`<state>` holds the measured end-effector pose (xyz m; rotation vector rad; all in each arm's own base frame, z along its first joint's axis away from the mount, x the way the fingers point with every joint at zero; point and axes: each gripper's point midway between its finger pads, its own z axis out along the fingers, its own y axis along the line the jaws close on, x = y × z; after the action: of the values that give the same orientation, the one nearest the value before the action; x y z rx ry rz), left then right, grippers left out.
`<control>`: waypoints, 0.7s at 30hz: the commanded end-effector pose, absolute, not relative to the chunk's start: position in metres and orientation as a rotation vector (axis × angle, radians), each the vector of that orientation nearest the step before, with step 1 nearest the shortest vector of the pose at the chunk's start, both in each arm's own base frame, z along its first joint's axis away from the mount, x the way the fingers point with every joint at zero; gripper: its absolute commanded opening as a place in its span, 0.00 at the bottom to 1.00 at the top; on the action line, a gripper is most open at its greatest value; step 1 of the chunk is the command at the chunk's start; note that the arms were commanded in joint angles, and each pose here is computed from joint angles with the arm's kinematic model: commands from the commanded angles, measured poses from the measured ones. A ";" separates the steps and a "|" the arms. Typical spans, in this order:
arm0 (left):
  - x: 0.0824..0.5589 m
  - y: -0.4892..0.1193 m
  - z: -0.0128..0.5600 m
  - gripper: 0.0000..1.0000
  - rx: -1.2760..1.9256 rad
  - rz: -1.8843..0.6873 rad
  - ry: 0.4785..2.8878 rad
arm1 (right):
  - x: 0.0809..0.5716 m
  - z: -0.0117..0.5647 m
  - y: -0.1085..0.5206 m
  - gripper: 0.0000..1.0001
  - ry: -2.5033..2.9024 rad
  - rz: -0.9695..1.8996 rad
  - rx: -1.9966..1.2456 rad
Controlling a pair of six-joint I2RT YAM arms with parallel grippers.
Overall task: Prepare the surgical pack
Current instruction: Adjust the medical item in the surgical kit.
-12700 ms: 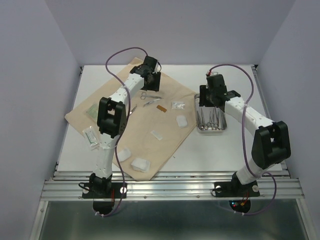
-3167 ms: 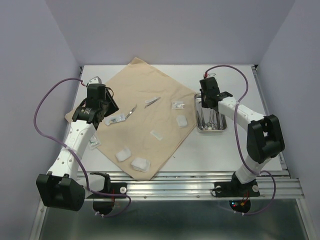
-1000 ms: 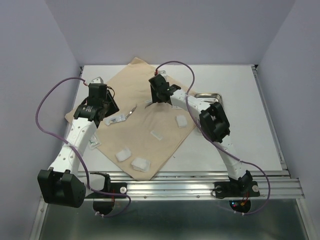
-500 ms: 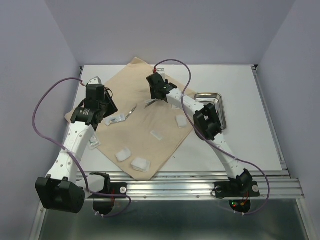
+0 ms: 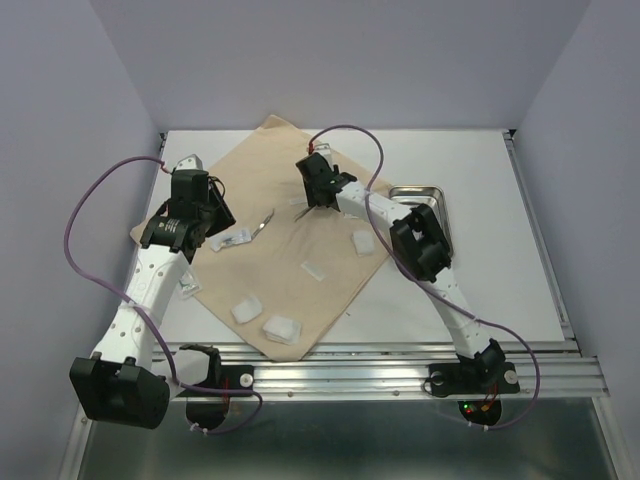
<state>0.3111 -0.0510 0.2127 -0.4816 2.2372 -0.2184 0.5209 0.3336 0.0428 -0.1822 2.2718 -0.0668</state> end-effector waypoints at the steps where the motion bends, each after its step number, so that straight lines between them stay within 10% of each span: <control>1: 0.312 -0.050 0.215 0.42 -0.465 -0.218 2.222 | 0.509 0.064 0.346 0.58 2.250 -0.051 -0.295; 21: 0.313 -0.053 0.212 0.42 -0.449 -0.232 2.229 | 0.465 0.093 0.392 0.54 2.223 0.139 -0.652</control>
<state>0.3097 -0.0518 0.2080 -0.4788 2.2500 -0.2203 0.4732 0.3691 0.0500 -0.5037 2.2784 -0.0013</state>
